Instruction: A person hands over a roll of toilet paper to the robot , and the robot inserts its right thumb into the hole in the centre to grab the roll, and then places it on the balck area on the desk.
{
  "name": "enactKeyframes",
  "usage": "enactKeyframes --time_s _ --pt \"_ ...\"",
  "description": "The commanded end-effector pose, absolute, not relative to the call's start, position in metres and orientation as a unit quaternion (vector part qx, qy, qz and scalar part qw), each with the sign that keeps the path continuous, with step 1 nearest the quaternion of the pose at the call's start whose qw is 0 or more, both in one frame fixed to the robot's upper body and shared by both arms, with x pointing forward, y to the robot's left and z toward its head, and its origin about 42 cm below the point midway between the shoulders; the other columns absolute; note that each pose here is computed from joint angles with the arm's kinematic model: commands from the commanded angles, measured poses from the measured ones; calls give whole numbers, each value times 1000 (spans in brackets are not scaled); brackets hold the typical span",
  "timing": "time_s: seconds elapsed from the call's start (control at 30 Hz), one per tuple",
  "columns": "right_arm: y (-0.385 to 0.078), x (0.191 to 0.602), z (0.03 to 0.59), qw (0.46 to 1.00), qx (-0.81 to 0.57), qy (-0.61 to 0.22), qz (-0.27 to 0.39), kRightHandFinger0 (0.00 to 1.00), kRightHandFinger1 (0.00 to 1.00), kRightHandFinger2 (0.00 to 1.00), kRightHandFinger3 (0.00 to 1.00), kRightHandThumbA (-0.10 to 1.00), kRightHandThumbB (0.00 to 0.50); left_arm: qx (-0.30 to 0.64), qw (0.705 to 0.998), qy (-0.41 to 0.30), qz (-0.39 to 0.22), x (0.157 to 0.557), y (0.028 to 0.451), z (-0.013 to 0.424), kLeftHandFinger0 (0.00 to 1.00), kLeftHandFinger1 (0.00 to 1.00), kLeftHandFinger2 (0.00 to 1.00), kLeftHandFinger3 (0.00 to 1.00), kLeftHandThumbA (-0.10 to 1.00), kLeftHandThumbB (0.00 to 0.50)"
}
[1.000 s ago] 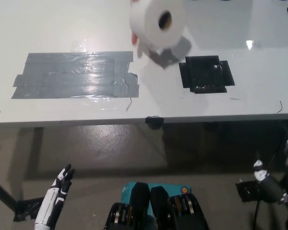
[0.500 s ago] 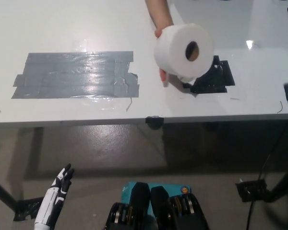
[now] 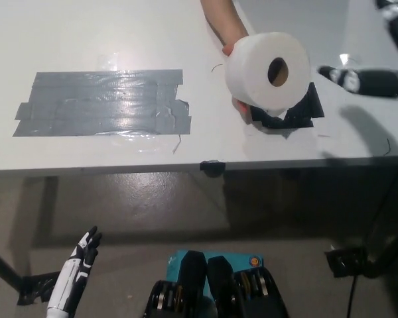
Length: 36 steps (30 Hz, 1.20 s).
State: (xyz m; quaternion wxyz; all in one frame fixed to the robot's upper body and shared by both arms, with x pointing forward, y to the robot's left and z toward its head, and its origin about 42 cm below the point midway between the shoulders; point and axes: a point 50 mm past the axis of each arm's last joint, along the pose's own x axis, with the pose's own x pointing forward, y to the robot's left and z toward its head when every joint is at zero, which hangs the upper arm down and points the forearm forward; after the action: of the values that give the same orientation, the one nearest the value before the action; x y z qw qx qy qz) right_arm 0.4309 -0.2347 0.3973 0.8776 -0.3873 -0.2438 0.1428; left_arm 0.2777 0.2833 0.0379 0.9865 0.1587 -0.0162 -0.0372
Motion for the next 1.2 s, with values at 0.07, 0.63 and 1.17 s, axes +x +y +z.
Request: enactKeyframes --time_s 0.07,0.63,1.17 --pt "-223 487 444 831 -511 -141 169 1000 1000 1000 1000 959 462 167 984 -55 -28 290 291 55 1000 1000 1000 1000 1000 500" --pt "-195 553 451 819 -548 -73 156 1000 1000 1000 1000 912 470 173 983 -54 -35 290 288 54 975 1000 1000 1000 1000 500" --pt "-179 559 430 834 -521 -67 170 1000 1000 1000 1000 883 435 171 983 -54 -37 293 288 58 1000 1000 1000 1000 1000 500"
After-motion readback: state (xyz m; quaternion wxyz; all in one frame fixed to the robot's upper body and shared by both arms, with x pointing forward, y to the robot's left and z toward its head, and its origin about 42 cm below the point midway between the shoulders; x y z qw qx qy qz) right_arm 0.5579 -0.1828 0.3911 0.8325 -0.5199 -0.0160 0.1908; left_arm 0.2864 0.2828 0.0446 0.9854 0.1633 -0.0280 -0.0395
